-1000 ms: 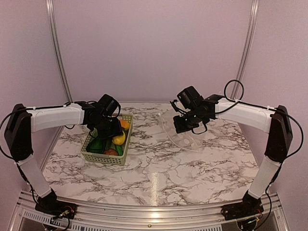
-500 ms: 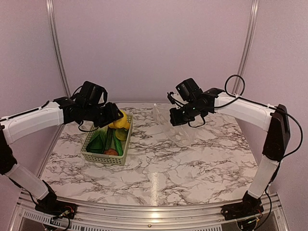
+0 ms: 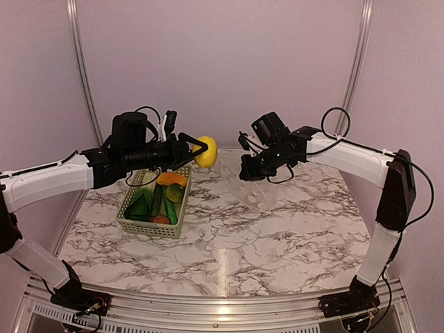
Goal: Place the food in the zip-top bag and seal the zipper
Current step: Place the fake fruit in the zipper food storage bag.
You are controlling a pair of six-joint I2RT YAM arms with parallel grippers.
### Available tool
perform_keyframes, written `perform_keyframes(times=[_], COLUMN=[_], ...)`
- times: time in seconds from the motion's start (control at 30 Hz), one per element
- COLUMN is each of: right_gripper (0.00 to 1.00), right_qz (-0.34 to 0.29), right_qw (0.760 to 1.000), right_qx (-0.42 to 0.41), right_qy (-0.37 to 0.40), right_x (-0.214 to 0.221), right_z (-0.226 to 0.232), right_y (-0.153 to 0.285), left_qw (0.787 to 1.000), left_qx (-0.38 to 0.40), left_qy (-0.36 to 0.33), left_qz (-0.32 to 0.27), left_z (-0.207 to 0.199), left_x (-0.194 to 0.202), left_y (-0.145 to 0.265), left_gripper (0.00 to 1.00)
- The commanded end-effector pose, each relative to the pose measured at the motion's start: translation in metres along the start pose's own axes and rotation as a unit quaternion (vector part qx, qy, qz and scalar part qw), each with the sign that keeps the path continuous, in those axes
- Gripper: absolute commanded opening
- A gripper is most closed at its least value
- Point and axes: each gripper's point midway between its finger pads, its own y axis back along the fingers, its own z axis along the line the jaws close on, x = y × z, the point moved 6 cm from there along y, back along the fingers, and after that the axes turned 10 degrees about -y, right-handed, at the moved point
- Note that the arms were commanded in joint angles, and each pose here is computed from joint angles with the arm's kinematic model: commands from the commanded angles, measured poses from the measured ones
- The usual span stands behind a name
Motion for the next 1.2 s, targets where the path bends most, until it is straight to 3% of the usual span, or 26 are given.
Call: perform_keyframes(times=[0.0, 0.37, 0.73, 0.93, 1.03, 1.17], right_gripper=[0.0, 0.0, 0.0, 0.0, 0.0, 0.0], right_qz=[-0.017, -0.02, -0.027, -0.023, -0.018, -0.02], right_qw=[0.998, 0.992, 0.989, 0.987, 0.985, 0.984], right_qx=[-0.043, -0.094, -0.106, -0.117, -0.128, -0.132], right_qy=[-0.034, -0.077, -0.1, -0.106, -0.112, -0.114], right_x=[-0.013, -0.022, -0.023, -0.023, -0.024, -0.028], right_z=[0.019, 0.034, 0.033, 0.035, 0.038, 0.039], right_y=[0.004, 0.011, 0.026, 0.029, 0.028, 0.028], left_qw=[0.997, 0.996, 0.992, 0.987, 0.985, 0.988], left_qx=[0.073, 0.073, -0.091, -0.128, -0.136, -0.116], left_qy=[-0.013, -0.038, -0.048, -0.044, -0.031, -0.025], left_qz=[0.004, 0.025, 0.074, 0.085, 0.097, 0.102], left_z=[-0.02, -0.015, 0.032, 0.045, 0.048, 0.038], left_x=[0.006, 0.025, 0.05, 0.055, 0.058, 0.05], left_y=[-0.019, -0.059, -0.076, -0.082, -0.09, -0.102], left_gripper=[0.49, 0.46, 0.4, 0.4, 0.44, 0.61])
